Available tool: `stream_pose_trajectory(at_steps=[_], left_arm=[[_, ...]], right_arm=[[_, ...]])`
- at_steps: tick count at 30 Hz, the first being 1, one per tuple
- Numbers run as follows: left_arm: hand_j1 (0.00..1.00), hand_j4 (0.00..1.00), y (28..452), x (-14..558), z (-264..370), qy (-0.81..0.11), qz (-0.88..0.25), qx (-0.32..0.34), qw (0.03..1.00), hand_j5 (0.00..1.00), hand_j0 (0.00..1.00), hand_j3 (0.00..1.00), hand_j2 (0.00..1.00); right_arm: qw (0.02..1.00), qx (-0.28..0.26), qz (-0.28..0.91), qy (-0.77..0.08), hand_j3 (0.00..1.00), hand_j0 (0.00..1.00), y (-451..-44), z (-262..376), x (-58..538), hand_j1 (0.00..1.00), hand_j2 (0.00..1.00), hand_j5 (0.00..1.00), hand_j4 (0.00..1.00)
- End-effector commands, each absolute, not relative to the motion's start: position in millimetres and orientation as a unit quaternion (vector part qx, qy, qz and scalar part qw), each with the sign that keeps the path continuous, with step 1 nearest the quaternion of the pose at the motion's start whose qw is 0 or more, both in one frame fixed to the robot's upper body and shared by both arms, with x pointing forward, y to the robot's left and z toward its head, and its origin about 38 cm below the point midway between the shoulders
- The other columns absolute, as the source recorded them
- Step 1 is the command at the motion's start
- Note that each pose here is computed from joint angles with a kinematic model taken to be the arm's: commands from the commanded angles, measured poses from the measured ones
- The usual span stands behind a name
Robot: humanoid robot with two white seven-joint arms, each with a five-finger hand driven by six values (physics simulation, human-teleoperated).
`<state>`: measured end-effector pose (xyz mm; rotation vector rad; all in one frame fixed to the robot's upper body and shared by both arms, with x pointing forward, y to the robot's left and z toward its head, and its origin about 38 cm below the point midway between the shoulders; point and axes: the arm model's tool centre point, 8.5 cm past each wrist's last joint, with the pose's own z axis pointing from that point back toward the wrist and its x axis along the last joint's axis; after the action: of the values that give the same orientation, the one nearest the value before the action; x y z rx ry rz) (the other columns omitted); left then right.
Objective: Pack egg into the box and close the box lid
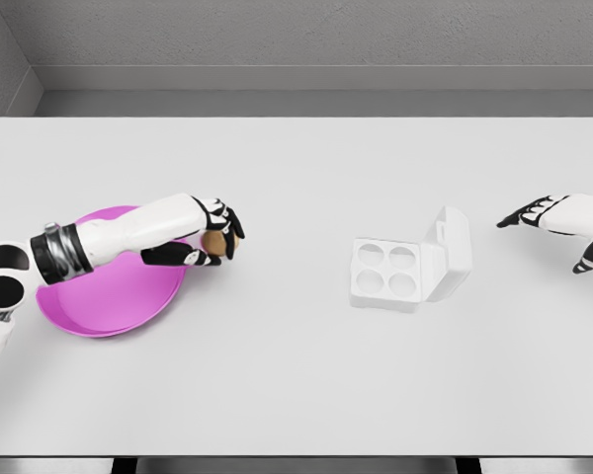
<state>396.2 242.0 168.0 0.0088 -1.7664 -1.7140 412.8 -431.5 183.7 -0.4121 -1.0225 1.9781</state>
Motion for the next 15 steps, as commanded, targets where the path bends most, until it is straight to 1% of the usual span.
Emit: stream_pose_trajectory(at_steps=[1, 3, 6, 9, 15], left_arm=[[0.34, 0.34, 231.8, 396.4, 166.7, -0.684, -0.65, -0.004, 0.331, 0.34, 0.34, 0.34, 0.34], [0.34, 0.34, 229.2, 397.2, 168.0, -0.686, -0.649, -0.005, 0.329, 0.34, 0.34, 0.34, 0.34], [0.34, 0.34, 208.2, 396.3, 165.7, -0.687, -0.654, -0.025, 0.315, 0.34, 0.34, 0.34, 0.34], [0.34, 0.34, 198.5, 397.6, 166.5, -0.69, -0.655, -0.025, 0.307, 0.34, 0.34, 0.34, 0.34], [0.34, 0.34, 192.9, 398.0, 167.2, -0.693, -0.654, -0.028, 0.303, 0.34, 0.34, 0.34, 0.34]], right_arm=[[0.429, -0.164, 0.788, -0.41, 1.0, 1.0, -432.6, 182.7, 413.5, 1.0, 1.0, 1.0, 1.0], [0.428, -0.163, 0.788, -0.41, 1.0, 1.0, -431.3, 181.5, 413.7, 1.0, 1.0, 1.0, 1.0], [0.425, -0.163, 0.789, -0.412, 1.0, 1.0, -429.4, 182.7, 413.3, 1.0, 1.0, 1.0, 1.0], [0.428, -0.163, 0.788, -0.411, 1.0, 1.0, -430.9, 181.6, 414.0, 1.0, 1.0, 1.0, 1.0], [0.427, -0.165, 0.788, -0.412, 1.0, 1.0, -431.2, 183.5, 413.7, 1.0, 1.0, 1.0, 1.0]])
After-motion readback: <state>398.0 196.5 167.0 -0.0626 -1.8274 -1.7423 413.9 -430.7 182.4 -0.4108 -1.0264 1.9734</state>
